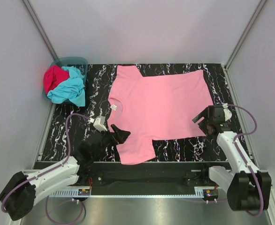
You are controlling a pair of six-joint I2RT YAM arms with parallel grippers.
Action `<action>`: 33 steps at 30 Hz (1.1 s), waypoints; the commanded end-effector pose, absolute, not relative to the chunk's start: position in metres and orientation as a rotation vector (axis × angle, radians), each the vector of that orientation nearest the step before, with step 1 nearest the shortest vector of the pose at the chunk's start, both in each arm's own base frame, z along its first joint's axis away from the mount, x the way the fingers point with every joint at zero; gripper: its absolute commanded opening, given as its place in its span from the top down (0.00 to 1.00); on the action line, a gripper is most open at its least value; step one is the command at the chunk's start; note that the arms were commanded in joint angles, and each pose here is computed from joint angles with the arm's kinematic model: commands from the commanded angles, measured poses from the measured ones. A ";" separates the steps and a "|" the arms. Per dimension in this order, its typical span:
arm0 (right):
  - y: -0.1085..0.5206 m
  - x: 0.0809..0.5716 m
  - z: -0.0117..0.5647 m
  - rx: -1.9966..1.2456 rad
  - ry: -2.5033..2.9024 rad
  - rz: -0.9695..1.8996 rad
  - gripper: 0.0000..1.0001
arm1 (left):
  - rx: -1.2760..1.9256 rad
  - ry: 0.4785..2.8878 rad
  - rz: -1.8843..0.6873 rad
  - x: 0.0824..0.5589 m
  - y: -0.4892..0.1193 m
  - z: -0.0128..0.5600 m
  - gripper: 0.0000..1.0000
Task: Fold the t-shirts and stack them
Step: Flatten the tshirt out
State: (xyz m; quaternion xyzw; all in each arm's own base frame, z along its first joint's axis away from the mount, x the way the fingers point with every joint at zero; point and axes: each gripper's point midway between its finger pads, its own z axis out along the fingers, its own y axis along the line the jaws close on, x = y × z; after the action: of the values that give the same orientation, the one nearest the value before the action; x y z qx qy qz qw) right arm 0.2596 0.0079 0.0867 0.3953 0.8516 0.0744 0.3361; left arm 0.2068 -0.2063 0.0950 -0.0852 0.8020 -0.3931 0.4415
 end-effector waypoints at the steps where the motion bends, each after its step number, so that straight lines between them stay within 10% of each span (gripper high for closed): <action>1: -0.006 0.290 0.115 1.004 2.152 0.193 0.09 | -0.184 1.986 -0.986 0.201 -0.205 0.100 0.07; 33: -0.132 0.319 0.091 1.502 1.926 -0.215 0.09 | -0.041 2.152 -1.019 0.148 -0.191 0.056 0.06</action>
State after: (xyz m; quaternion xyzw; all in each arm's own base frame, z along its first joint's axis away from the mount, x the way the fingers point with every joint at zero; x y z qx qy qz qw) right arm 0.3086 -0.1055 0.0738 0.5649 0.7587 -0.0622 0.3184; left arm 0.1587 -0.1987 0.0728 -0.0329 0.8245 -0.4154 0.3830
